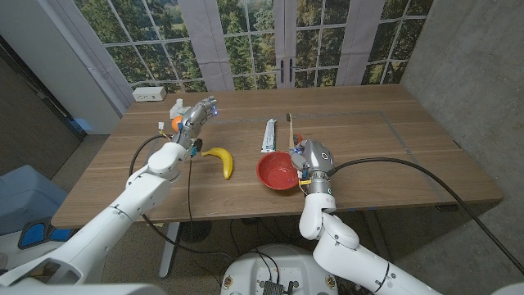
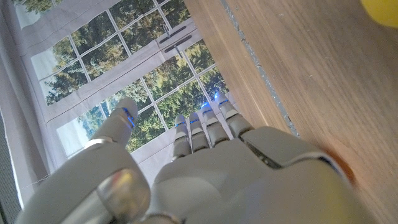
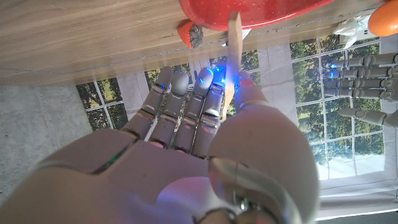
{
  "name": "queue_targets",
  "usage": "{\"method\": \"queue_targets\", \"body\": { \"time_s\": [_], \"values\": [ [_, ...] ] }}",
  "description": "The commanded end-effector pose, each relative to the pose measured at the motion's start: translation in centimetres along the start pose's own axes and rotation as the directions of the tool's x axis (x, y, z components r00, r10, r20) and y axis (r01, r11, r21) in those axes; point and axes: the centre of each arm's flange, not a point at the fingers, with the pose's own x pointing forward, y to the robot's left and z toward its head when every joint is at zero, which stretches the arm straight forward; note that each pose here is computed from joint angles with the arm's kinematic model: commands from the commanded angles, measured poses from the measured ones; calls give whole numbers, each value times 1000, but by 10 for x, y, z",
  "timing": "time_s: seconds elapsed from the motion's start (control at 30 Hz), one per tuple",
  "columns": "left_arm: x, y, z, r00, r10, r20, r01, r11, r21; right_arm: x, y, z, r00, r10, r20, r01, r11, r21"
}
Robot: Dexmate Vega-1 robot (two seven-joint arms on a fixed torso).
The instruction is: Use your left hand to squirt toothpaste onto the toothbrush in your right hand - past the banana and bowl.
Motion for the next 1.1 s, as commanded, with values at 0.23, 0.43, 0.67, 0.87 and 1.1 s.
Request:
{"method": "queue_targets", "body": {
  "time_s": [0.23, 0.43, 0.67, 0.87, 1.1],
  "values": [
    [10, -28, 25, 992, 27, -121, -8, 987, 158, -2, -16, -18, 999, -36, 17, 35, 998, 61],
    [16, -39, 34, 993, 2, -117, 22, 979, 201, -5, -24, -24, 998, -48, 32, 46, 996, 77],
    [24, -49, 45, 994, -16, -112, 49, 952, 303, -8, -29, -29, 996, -63, 56, 58, 994, 93],
    [28, -56, 55, 993, -29, -113, 71, 919, 387, -9, -31, -33, 994, -68, 81, 60, 994, 94],
    [35, -60, 69, 994, -58, -91, 95, 870, 484, -10, -33, -36, 993, -72, 97, 62, 993, 104]
  ]
}}
